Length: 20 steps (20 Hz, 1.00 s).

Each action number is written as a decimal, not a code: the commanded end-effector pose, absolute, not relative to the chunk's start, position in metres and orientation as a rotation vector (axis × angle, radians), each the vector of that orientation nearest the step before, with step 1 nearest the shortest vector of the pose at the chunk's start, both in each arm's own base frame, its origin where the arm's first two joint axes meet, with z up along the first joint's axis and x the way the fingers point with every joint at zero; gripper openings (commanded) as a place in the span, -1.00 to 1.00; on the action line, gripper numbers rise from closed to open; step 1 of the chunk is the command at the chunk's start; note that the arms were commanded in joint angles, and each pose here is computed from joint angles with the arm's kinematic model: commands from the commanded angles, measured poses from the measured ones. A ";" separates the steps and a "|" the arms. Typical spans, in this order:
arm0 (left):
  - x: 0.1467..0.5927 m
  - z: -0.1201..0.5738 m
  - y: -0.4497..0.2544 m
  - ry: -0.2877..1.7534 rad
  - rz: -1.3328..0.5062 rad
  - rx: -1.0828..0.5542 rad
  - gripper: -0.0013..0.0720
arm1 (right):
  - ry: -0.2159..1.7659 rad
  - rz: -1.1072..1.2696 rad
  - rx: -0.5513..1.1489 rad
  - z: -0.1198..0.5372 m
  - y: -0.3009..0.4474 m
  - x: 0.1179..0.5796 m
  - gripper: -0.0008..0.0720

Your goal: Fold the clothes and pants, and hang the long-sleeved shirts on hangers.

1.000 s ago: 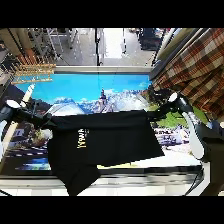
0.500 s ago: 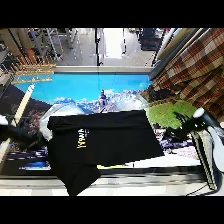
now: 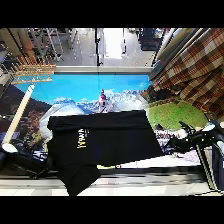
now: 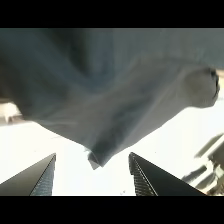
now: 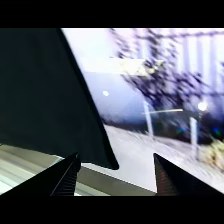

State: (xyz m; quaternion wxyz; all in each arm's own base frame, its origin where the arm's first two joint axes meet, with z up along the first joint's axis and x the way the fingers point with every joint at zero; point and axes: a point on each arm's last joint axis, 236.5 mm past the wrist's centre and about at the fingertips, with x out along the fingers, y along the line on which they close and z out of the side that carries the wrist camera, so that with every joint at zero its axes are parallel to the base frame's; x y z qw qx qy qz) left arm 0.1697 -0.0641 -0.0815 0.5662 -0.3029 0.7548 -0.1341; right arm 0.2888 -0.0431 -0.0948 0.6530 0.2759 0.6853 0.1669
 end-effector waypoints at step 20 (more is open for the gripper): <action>0.280 0.024 -0.033 1.376 -0.414 -0.653 -0.96 | 1.440 0.575 0.499 -0.011 0.021 0.298 -0.94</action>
